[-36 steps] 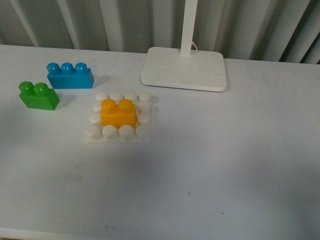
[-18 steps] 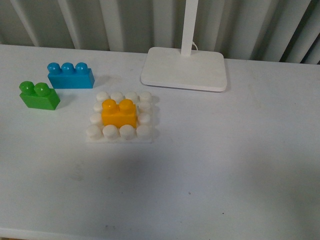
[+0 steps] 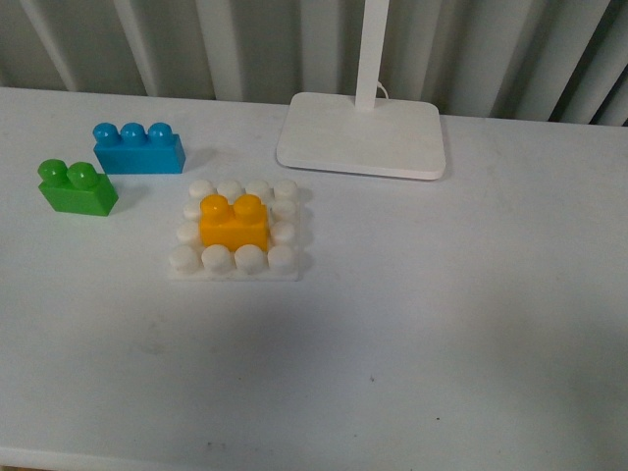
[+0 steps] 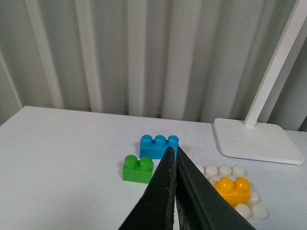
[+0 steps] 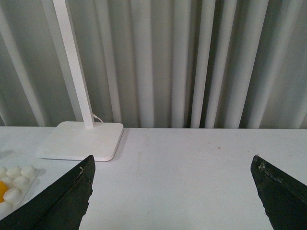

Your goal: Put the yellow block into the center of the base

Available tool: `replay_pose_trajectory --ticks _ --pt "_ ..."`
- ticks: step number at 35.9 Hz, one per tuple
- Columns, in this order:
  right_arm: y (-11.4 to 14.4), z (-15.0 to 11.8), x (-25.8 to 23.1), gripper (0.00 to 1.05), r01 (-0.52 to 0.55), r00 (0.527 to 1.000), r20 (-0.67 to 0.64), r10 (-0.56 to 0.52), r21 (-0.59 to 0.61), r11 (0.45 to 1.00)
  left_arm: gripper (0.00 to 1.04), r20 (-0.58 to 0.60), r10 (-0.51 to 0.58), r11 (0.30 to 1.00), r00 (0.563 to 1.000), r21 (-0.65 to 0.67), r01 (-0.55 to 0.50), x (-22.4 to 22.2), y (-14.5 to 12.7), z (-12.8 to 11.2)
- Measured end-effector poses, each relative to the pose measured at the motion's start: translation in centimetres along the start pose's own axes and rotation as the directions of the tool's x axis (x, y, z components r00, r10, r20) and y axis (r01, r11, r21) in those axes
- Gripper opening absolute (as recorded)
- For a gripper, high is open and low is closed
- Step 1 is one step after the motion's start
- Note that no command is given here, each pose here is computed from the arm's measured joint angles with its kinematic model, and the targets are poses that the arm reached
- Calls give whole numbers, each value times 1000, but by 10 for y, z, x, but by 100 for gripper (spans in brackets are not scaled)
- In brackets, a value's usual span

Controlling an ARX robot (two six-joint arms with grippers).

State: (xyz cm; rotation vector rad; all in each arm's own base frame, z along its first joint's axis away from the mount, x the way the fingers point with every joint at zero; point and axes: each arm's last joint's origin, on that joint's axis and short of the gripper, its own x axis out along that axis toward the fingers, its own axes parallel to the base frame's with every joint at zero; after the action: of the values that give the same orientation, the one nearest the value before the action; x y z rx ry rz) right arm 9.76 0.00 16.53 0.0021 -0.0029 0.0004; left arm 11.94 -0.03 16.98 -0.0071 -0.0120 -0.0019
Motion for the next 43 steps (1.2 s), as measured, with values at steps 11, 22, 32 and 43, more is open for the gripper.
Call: replay_pose_trajectory --ticks 11,22,32,43 --pt "0 0 0 95 0 1000 0 0 0 1000 4 1 0 1000 1000 0 0 -7 0 0" --pt "0 0 0 95 0 1000 0 0 0 1000 4 -33 0 1000 999 0 0 -19 0 -5" --pt "0 0 0 95 0 1000 0 0 0 1000 4 -6 0 1000 1000 0 0 -22 0 -3" --pt "0 0 0 95 0 1000 0 0 0 1000 32 -5 0 1000 1000 0 0 -22 0 -3"
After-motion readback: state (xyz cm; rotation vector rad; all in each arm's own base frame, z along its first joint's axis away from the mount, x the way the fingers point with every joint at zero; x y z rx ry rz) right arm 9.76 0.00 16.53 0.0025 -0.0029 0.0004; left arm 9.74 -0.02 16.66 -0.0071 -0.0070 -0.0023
